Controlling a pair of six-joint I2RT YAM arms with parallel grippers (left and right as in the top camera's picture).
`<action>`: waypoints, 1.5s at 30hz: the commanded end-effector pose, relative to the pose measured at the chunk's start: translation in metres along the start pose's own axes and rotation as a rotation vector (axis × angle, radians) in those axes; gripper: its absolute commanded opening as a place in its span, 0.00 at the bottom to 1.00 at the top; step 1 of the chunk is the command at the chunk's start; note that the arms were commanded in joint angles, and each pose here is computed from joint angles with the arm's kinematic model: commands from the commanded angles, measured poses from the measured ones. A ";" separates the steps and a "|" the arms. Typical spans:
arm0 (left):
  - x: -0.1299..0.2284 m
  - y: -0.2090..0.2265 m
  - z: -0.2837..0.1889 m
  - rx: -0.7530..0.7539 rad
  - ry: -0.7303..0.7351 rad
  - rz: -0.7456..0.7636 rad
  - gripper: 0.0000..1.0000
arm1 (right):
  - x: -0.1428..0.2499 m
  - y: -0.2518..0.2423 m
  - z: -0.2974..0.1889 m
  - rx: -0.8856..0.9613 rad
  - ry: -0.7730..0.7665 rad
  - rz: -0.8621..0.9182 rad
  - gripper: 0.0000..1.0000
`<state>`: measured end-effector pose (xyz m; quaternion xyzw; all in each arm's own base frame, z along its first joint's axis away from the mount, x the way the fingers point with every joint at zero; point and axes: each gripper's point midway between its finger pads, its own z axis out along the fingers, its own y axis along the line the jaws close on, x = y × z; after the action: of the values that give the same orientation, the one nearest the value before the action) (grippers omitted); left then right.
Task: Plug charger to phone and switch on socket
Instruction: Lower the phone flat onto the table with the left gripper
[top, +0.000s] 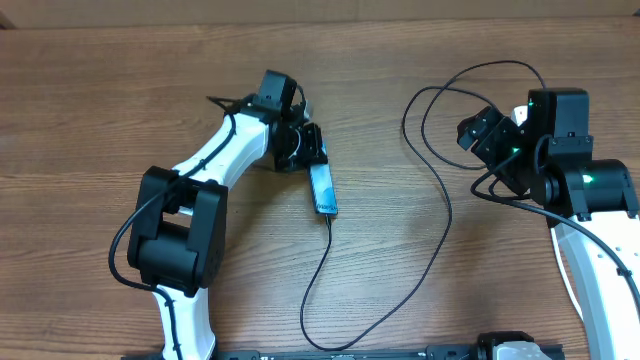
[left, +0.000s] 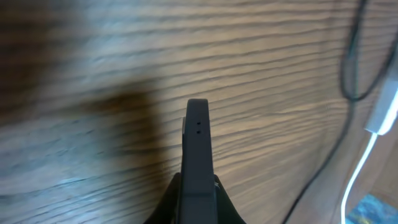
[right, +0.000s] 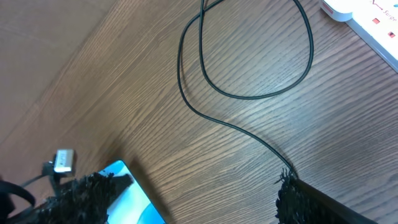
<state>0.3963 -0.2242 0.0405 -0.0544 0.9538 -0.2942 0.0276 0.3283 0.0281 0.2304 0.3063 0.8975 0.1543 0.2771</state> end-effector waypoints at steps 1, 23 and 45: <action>0.005 0.004 -0.002 -0.002 -0.010 -0.032 0.04 | -0.004 0.000 -0.004 0.003 -0.023 -0.005 0.88; 0.014 0.015 0.006 -0.019 0.005 -0.050 0.11 | -0.003 -0.001 -0.004 0.006 -0.019 -0.005 0.88; 0.018 0.020 0.007 -0.051 0.012 -0.057 0.24 | -0.003 -0.001 -0.004 0.008 -0.017 -0.005 0.88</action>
<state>0.3780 -0.2114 0.0129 -0.0809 0.9607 -0.2654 0.0050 0.3262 0.0275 0.2288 0.3073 0.8991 0.1511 0.2728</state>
